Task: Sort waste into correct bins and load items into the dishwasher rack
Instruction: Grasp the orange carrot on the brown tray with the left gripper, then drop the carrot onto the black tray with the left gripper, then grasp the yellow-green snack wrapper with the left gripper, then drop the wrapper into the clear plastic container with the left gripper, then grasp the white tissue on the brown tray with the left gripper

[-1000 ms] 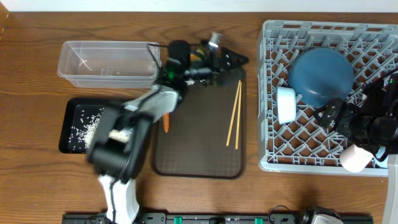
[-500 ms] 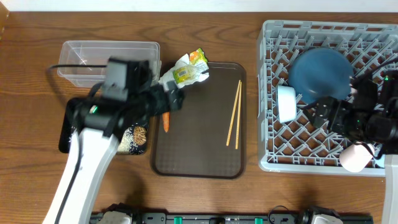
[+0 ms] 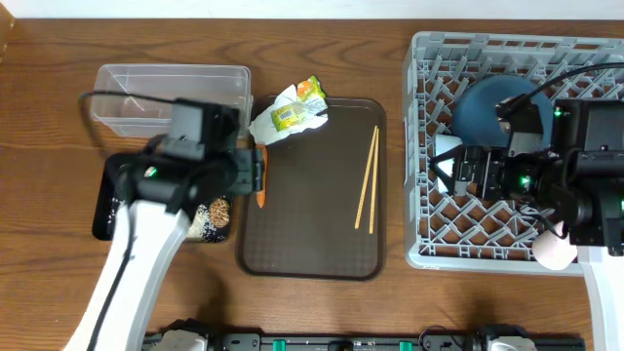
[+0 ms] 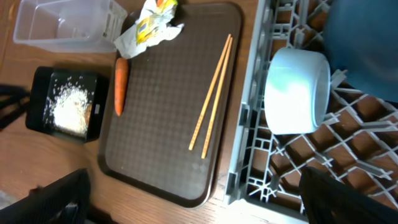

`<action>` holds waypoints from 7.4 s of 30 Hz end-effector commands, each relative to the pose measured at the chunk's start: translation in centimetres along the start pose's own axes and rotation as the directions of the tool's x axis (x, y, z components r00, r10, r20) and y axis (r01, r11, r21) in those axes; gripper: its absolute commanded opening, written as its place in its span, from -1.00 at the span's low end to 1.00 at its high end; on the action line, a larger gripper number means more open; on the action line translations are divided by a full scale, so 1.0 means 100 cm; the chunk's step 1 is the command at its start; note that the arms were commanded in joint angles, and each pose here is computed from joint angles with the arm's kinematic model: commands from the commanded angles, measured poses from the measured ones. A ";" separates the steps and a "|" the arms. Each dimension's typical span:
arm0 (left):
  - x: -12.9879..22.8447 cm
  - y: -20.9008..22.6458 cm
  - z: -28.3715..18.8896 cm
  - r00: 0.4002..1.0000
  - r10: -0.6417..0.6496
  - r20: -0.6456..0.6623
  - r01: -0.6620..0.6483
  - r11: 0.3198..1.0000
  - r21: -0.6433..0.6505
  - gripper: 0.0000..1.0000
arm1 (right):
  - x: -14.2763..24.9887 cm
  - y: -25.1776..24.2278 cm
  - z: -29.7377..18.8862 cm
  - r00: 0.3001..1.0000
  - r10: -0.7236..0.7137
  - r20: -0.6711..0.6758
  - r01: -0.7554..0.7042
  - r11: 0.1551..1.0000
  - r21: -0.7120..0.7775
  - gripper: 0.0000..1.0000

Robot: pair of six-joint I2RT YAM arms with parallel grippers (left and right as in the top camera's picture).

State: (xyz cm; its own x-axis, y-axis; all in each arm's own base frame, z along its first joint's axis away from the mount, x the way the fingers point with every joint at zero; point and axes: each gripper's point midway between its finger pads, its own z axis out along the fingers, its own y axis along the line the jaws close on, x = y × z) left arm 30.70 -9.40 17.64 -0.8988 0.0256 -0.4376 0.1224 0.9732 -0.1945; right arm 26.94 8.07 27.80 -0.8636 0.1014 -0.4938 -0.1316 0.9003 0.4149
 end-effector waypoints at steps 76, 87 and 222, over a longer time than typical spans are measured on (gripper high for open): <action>0.059 0.151 0.080 0.575 -0.806 0.139 0.787 0.499 -0.363 0.48 | 0.009 -0.009 0.007 0.998 0.012 -0.063 -0.009 0.999 0.048 0.98; -0.029 0.081 0.020 0.884 -0.430 0.181 0.453 0.885 -0.111 0.54 | 0.005 -0.012 0.007 0.999 0.002 -0.046 0.000 0.998 0.063 0.98; -0.072 -0.012 0.105 0.928 0.304 0.215 -0.302 0.952 -0.041 0.20 | 0.022 -0.020 0.006 0.992 0.071 -0.105 -0.058 0.991 0.116 0.99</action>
State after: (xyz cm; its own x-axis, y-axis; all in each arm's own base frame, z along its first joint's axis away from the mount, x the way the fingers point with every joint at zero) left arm 42.24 -10.82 15.10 -0.6931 0.1326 -0.7085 0.2687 0.9596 -0.0834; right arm 25.59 6.35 25.33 -0.9161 0.1257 -0.3808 -0.0140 0.9390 0.3437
